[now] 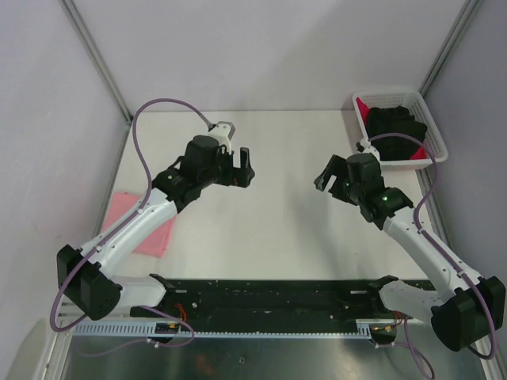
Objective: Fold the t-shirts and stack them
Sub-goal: Grab crumpled tshirt from bin with the right arm
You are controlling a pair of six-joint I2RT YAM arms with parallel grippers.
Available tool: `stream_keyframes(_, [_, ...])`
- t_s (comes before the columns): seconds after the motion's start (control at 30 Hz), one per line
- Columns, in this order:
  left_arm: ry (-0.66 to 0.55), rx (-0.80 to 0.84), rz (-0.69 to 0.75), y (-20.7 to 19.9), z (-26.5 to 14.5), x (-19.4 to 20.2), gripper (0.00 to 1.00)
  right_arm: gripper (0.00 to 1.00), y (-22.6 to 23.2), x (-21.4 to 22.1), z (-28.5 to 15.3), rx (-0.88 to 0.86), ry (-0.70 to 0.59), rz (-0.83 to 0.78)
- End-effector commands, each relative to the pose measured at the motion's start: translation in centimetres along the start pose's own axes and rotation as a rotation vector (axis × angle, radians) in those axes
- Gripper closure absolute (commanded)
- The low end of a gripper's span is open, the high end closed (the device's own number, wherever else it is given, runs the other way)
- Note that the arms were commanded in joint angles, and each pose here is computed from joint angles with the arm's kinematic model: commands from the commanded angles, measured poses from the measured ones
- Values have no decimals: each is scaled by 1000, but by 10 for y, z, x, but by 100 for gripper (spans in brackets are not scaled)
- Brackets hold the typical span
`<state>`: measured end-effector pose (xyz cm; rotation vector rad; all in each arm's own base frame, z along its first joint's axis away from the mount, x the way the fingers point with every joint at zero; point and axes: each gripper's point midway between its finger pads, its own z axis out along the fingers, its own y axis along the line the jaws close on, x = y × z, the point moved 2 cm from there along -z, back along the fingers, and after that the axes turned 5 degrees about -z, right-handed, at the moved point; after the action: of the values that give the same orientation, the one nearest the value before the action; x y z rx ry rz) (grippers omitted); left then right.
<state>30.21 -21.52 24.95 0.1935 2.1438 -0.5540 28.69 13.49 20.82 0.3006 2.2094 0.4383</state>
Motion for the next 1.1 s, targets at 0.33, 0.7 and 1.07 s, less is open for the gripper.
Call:
stream_keyframes(0.33, [-38,54,43,-9,-8,-5,1,14,-33,-102,45,99,-162,114])
stream_keyframes(0.7, [-58,43,51,-7,-13,-9,1,14,-170,-210,101,336,-291,392])
stream_keyframes(1.07, [-65,40,53,-5,-15,-11,1,14,-250,-250,145,554,-333,410])
